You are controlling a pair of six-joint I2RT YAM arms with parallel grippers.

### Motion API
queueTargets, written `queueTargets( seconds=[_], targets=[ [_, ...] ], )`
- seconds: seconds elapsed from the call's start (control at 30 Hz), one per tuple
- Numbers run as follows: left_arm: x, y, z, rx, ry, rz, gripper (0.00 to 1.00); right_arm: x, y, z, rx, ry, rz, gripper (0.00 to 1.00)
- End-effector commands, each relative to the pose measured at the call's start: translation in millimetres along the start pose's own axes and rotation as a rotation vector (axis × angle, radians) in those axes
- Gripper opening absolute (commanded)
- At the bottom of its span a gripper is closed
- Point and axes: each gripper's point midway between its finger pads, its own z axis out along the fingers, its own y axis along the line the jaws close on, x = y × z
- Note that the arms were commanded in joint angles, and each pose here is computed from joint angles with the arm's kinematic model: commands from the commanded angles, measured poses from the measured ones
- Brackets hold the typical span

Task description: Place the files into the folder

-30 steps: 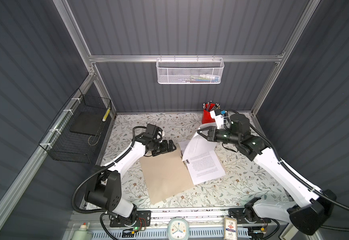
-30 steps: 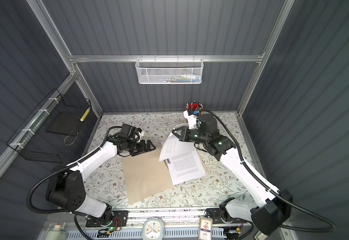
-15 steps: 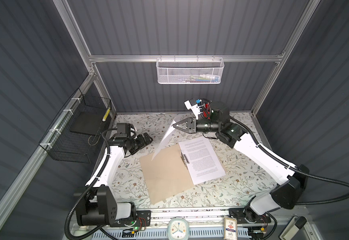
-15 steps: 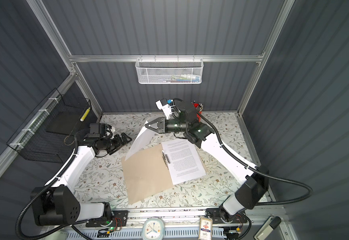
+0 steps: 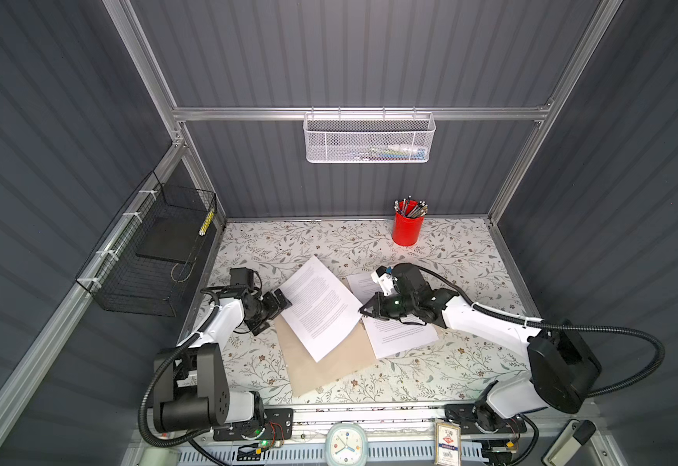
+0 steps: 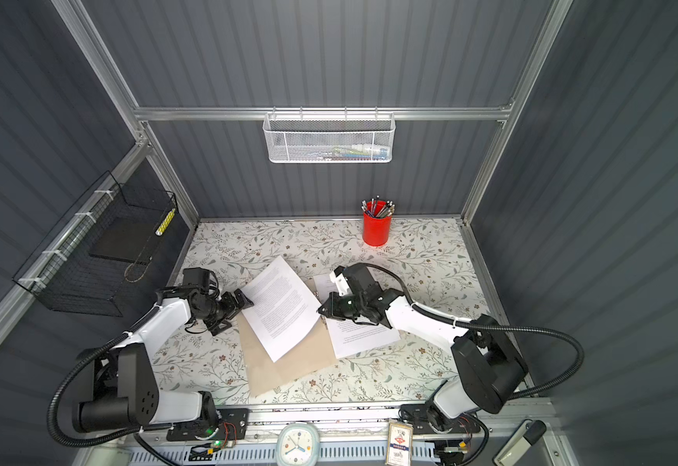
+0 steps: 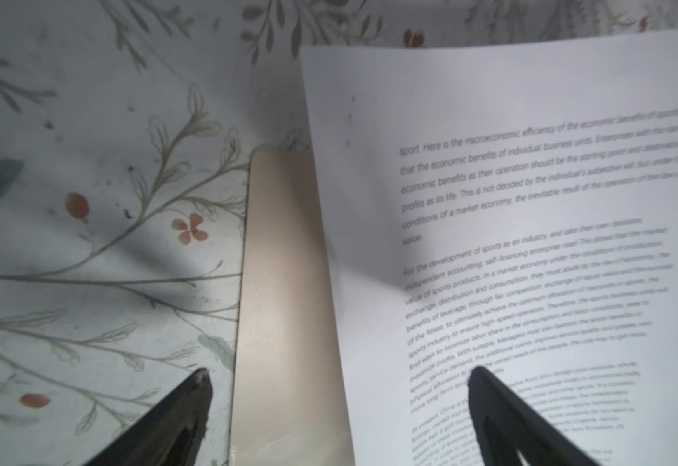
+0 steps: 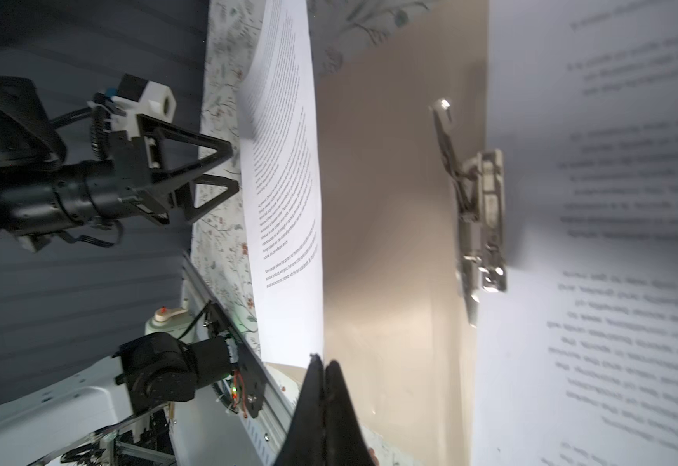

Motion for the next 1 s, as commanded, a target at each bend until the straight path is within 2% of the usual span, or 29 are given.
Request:
queueTargets(
  seconds=[0.0, 0.1, 0.23, 0.53, 0.63, 0.73, 0.8, 0.87, 0.97],
  targets=[
    [10, -5, 15, 0.030, 0.040, 0.009, 1.00, -4, -28, -11, 0.142, -0.118, 0.011, 0.00],
    [21, -8, 29, 0.036, 0.073, 0.022, 1.00, 3, -50, -17, 0.214, -0.147, 0.051, 0.00],
    [38, -31, 53, 0.066, 0.135, 0.089, 1.00, 12, -65, -21, 0.254, -0.164, 0.101, 0.00],
    [47, -73, 88, 0.094, 0.195, 0.188, 0.99, 35, -76, -33, 0.252, -0.202, 0.164, 0.00],
    [33, -76, 80, 0.052, 0.144, 0.210, 1.00, 39, -77, -34, 0.244, -0.215, 0.180, 0.00],
    [4, -80, 43, -0.088, -0.010, 0.330, 1.00, 42, -78, -31, 0.232, -0.214, 0.186, 0.00],
    [1, -95, 24, -0.074, -0.047, 0.392, 1.00, 44, -78, -27, 0.223, -0.202, 0.191, 0.00],
    [17, -114, 20, -0.044, -0.015, 0.465, 1.00, 46, -75, -21, 0.212, -0.187, 0.187, 0.00],
    [63, -144, 41, 0.075, 0.121, 0.531, 0.99, 51, -72, -14, 0.198, -0.161, 0.182, 0.00]
  ],
)
